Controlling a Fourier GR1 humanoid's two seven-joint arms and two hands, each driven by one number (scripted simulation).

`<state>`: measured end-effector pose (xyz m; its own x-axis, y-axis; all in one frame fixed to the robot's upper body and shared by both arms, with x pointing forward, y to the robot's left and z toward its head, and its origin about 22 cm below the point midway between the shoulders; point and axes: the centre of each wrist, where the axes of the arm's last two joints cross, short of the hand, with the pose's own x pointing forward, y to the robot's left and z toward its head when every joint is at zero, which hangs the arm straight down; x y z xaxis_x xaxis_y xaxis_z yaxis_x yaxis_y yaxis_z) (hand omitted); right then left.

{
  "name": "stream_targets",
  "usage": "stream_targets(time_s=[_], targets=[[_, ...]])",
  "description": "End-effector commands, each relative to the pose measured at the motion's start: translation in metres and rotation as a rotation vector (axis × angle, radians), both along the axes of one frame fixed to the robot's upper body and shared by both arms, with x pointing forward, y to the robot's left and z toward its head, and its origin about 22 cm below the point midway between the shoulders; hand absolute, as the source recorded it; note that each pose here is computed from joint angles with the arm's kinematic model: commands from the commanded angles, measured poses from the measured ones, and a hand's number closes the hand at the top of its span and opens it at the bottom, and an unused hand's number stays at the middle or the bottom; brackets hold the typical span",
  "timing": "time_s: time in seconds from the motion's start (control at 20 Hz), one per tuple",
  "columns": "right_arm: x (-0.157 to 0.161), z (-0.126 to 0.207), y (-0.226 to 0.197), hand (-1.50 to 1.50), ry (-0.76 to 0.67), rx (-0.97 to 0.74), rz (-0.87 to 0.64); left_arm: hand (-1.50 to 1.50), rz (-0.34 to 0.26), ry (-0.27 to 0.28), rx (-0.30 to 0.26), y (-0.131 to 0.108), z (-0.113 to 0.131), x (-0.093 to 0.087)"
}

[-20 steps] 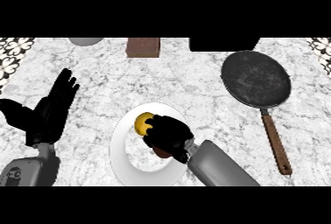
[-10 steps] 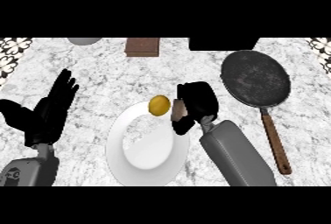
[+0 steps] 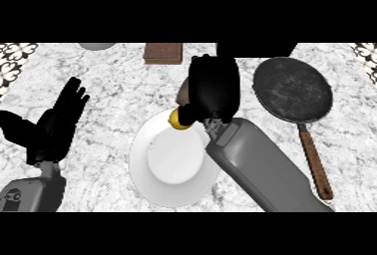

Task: Pick the cupcake from the plate and place it in the pan

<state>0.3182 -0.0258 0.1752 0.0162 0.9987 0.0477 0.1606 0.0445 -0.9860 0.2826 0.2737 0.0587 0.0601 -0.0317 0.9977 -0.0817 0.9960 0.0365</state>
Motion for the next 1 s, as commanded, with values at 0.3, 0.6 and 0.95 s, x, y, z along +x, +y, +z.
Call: stream_targets(time_s=[0.3,0.6,0.95], targets=[[0.034,0.056,-0.045,1.50,-0.101,0.105,-0.168,0.00,0.012,-0.011,0.001,0.004,0.007,-0.006],[0.062,0.028,-0.125,1.50,-0.153,0.149,-0.232,0.00,0.002,-0.017,-0.004,-0.004,0.005,-0.008],[0.071,-0.009,-0.201,1.50,-0.198,0.217,-0.263,0.00,-0.007,-0.010,0.004,0.001,0.001,0.000]])
